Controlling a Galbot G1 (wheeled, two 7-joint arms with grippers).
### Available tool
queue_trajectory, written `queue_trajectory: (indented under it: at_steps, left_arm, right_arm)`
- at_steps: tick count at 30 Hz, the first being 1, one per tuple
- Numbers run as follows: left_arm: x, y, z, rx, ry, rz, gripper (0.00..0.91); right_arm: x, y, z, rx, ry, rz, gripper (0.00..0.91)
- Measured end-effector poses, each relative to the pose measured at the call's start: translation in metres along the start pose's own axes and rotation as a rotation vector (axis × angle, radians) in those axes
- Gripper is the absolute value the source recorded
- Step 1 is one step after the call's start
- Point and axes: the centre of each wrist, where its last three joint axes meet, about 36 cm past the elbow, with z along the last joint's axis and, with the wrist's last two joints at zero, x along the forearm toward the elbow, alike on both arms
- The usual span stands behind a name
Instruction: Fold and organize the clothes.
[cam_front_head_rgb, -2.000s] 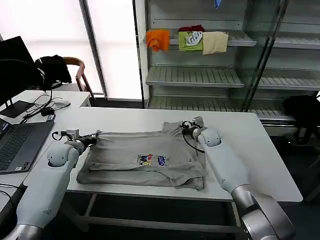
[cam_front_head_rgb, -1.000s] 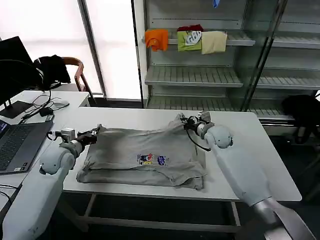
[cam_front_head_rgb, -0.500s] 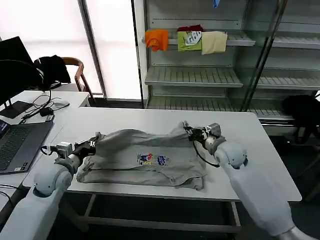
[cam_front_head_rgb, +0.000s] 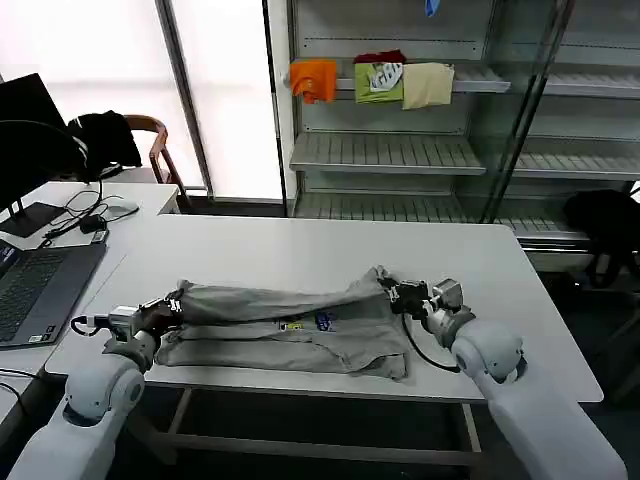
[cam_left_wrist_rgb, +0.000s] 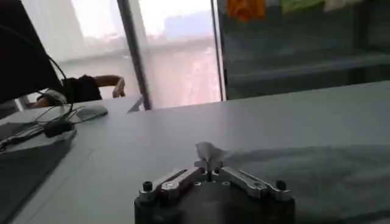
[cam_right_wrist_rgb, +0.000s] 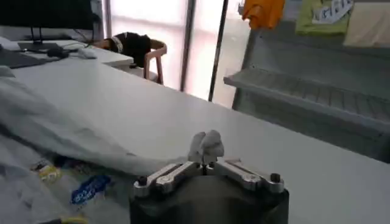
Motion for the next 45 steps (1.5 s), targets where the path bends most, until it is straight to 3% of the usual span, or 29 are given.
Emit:
queue_trajectory:
  at_steps: [17, 31, 33, 37, 39, 40, 41, 42, 43, 45]
  left_arm:
    - [0.006, -0.009, 0.012, -0.034, 0.021, -0.047, 0.02]
    - [0.009, -0.016, 0.025, -0.057, 0.046, -0.054, 0.02]
    - [0.009, -0.017, 0.027, -0.061, 0.049, -0.056, 0.02]
    - [0.01, -0.018, 0.03, -0.07, 0.055, -0.06, 0.02]
    - [0.011, -0.018, 0.031, -0.078, 0.056, -0.062, 0.081]
    - [0.011, -0.018, 0.031, -0.081, 0.057, -0.063, 0.262]
    - [0.012, -0.018, 0.032, -0.086, 0.058, -0.065, 0.383]
    - [0.012, -0.018, 0.033, -0.091, 0.06, -0.066, 0.695]
    - [0.012, -0.018, 0.033, -0.096, 0.061, -0.067, 0.887]
    - [0.013, -0.017, 0.035, -0.11, 0.064, -0.067, 0.907]
  right_arm:
    - [0.017, 0.019, 0.022, -0.026, -0.003, 0.021, 0.0]
    - [0.019, 0.036, 0.051, -0.076, 0.04, 0.082, 0.0]
    - [0.018, 0.039, 0.054, -0.083, 0.047, 0.094, 0.06]
    - [0.015, 0.046, 0.057, -0.098, 0.059, 0.132, 0.071]
    - [0.015, 0.049, 0.057, -0.107, 0.067, 0.153, 0.232]
    - [0.015, 0.051, 0.058, -0.111, 0.073, 0.166, 0.625]
    - [0.015, 0.052, 0.058, -0.113, 0.078, 0.177, 0.836]
    - [0.015, 0.053, 0.058, -0.115, 0.082, 0.189, 0.907]
    - [0.016, 0.055, 0.058, -0.117, 0.085, 0.202, 0.907]
    - [0.017, 0.057, 0.058, -0.119, 0.09, 0.223, 0.907]
